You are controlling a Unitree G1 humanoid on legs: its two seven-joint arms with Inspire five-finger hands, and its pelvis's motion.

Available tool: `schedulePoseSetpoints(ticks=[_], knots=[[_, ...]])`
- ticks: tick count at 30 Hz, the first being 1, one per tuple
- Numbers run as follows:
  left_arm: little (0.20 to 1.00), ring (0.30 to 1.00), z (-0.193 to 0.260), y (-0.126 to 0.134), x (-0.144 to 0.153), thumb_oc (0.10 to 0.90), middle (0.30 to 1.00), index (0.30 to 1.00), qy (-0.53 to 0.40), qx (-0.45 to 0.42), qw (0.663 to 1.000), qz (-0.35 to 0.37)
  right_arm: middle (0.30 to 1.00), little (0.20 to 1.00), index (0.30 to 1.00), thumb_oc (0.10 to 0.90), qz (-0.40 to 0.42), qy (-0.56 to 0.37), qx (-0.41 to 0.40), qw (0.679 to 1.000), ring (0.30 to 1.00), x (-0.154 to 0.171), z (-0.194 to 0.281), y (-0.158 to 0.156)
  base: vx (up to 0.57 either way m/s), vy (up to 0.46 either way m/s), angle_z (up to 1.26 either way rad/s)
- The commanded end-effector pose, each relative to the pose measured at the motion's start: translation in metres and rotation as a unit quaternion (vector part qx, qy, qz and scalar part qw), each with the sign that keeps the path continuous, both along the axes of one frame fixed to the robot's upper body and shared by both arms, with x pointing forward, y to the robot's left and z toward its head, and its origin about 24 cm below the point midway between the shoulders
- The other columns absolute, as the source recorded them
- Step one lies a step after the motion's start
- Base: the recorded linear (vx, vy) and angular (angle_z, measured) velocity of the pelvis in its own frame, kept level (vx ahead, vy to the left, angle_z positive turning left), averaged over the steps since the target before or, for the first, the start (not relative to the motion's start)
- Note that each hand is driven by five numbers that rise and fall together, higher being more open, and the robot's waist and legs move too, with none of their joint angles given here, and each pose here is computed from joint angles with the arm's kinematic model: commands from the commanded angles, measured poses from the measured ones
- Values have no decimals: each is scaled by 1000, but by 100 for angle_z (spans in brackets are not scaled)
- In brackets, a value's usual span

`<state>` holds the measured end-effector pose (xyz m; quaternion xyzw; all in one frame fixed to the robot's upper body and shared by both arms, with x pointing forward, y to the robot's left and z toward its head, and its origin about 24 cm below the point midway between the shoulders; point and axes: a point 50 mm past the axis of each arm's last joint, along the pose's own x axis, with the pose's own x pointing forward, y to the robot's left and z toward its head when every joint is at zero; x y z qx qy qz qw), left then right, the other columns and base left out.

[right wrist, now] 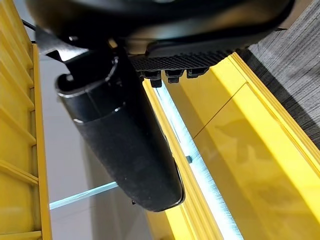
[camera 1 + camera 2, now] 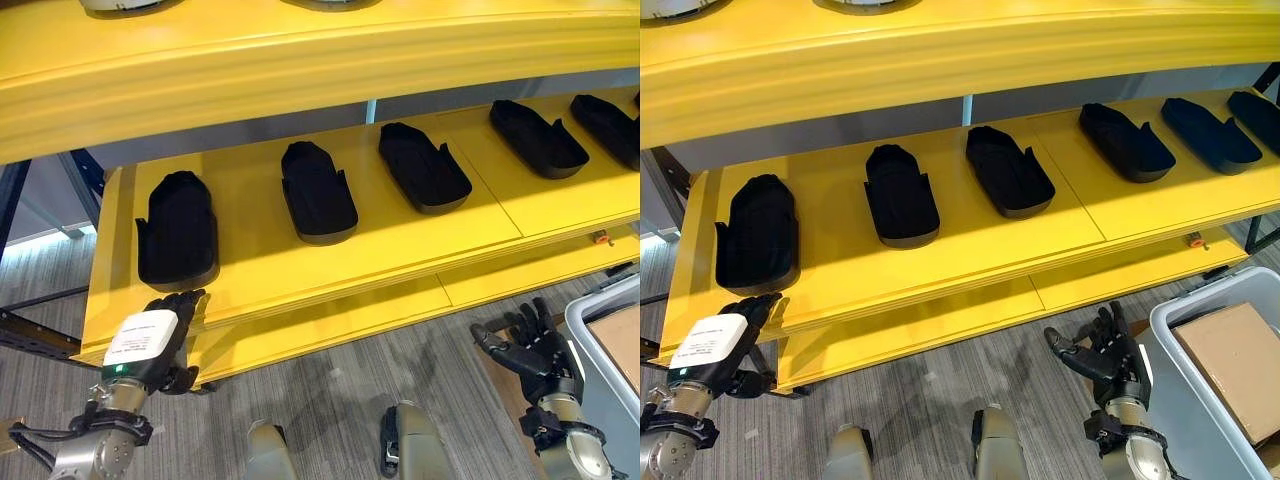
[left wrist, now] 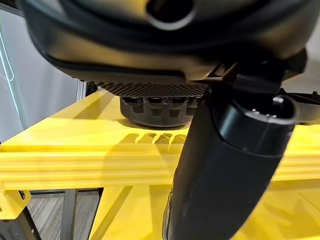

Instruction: Move parts from the plastic box to the shelf.

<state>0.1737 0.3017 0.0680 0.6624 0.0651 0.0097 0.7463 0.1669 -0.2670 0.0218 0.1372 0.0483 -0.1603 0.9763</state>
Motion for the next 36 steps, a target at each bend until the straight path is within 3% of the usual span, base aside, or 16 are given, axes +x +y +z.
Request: schedulePoseSetpoints(ticks=[1,36], knots=[[1000,1000,48,12,23,900,1000,1000,-104,73,992,-10,1000,1000,1000,900,-9,-109,-35,993,1000,16,40,-10,0,0,0],[1000,1000,55,22,37,900,1000,1000,-127,85,988,18,1000,1000,1000,900,-5,-105,-31,994,1000,19,38,-8,1,0,0]])
